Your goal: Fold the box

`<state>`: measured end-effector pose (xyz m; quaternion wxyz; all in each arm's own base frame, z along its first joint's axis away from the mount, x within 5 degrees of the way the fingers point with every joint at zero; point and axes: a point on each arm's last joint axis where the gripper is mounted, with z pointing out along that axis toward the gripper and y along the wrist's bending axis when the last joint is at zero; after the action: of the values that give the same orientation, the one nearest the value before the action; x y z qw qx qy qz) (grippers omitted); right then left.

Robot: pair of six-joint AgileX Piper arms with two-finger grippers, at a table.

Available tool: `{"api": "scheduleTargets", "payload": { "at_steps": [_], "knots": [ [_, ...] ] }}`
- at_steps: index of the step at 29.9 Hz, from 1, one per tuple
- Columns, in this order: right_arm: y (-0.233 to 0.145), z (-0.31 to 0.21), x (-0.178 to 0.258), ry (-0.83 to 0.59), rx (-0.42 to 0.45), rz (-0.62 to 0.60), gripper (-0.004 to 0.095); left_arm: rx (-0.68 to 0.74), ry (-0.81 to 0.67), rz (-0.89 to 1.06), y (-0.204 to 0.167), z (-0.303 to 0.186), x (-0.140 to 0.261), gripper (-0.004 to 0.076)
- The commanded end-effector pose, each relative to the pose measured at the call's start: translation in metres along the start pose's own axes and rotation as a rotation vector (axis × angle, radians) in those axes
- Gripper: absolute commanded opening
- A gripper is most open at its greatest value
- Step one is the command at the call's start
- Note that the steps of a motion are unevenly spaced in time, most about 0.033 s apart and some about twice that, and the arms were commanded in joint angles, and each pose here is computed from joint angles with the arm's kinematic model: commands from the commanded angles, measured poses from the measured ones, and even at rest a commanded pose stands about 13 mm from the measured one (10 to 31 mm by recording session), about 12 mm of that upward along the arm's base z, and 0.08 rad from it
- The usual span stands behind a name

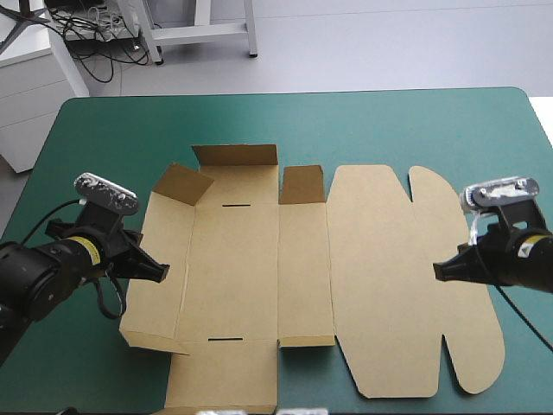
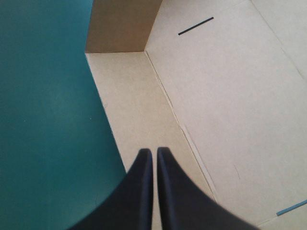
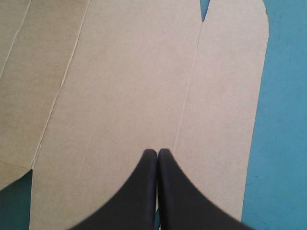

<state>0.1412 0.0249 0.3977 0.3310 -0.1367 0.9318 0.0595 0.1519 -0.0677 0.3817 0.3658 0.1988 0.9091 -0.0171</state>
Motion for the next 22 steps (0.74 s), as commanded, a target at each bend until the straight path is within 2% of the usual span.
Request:
{"api": "scheduleTargets", "payload": {
  "at_steps": [1,5,11,18,22],
  "knots": [
    [0.004,-0.017,0.014,-0.109,0.021,-0.010,-0.0019,-0.015,-0.051,-0.009,0.002,-0.004,-0.024,0.0016],
    [0.008,-0.022,0.038,-0.113,0.027,-0.016,-0.0019,-0.014,-0.016,-0.039,0.007,0.006,-0.040,0.0016],
    [0.013,-0.025,0.062,-0.134,0.035,-0.021,-0.0019,0.113,0.038,-0.107,0.028,0.024,-0.046,0.0016],
    [0.014,-0.028,0.069,-0.144,0.036,-0.022,-0.0019,0.252,0.131,-0.235,0.078,0.030,-0.026,0.0016],
    [0.014,-0.024,0.070,-0.138,0.036,-0.024,-0.0020,0.215,0.064,-0.347,0.110,0.021,-0.016,0.0016]
  ]
}}
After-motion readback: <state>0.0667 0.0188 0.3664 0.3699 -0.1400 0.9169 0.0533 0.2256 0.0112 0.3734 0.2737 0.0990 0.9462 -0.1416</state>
